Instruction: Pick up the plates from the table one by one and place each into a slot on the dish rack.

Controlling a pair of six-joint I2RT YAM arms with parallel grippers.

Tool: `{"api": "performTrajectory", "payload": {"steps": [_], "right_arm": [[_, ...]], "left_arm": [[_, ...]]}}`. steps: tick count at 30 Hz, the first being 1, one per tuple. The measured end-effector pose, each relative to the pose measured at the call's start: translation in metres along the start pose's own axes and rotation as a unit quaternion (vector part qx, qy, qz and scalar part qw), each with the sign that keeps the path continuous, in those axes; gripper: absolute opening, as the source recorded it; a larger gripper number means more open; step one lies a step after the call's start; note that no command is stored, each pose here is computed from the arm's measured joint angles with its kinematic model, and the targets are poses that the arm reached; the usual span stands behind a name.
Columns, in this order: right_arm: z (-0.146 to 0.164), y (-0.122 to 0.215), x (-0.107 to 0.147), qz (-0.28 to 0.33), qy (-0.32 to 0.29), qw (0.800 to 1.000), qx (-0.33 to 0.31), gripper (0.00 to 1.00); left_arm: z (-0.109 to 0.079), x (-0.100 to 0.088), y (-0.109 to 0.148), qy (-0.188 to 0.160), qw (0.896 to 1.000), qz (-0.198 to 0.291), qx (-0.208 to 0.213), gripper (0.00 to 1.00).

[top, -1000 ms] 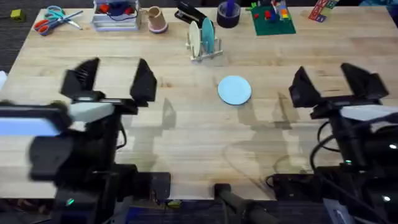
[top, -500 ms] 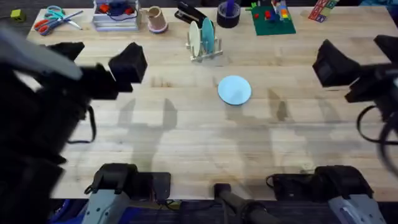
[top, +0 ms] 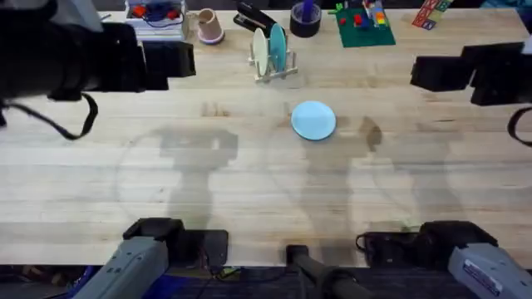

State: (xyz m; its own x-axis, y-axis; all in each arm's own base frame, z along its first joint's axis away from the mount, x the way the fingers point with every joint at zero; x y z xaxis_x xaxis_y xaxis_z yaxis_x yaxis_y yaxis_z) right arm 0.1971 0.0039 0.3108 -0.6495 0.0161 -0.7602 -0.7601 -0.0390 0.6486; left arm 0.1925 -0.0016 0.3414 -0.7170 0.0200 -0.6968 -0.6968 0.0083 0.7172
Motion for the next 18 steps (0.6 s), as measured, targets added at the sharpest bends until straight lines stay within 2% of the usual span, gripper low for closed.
{"api": "performTrajectory", "payload": {"steps": [2, 6, 14, 15, 18], "right_arm": [[0.000, -0.004, -0.002, 0.027, -0.001, 1.000, 0.001, 0.995], [0.000, -0.012, -0.005, 0.050, -0.002, 0.999, 0.001, 0.995], [0.000, -0.015, -0.005, 0.055, -0.002, 0.998, 0.001, 0.993], [0.000, -0.015, -0.005, 0.055, -0.002, 0.998, 0.001, 0.993], [0.000, -0.015, -0.005, 0.055, -0.002, 0.998, 0.001, 0.993]], "left_arm": [[0.000, -0.002, -0.004, 0.000, 1.000, 0.030, 0.000, 0.993], [0.000, -0.006, -0.015, 0.000, 0.998, 0.058, 0.001, 0.993], [-0.001, -0.007, -0.023, 0.001, 0.997, 0.073, 0.009, 0.988], [-0.002, -0.007, -0.023, 0.003, 0.997, 0.073, 0.013, 0.879], [-0.004, -0.009, -0.023, 0.004, 0.997, 0.068, 0.026, 0.430]]}}
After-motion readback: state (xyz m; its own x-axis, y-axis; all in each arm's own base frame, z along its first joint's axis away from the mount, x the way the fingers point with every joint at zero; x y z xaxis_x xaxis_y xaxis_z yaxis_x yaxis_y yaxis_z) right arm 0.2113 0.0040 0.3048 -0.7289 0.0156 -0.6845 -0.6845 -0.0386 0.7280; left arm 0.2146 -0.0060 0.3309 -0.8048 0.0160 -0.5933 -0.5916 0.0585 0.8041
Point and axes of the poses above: each hand's point on the last joint's axis, 136 mm out from that joint toward the fingers, its own y axis back along the fingers, its own z axis along the line the jaws close on, x = y × z, the point moved 9 cm from there along y, back along the fingers, and after that the axes turned 2 degrees about -y, right-handed, at the moved point
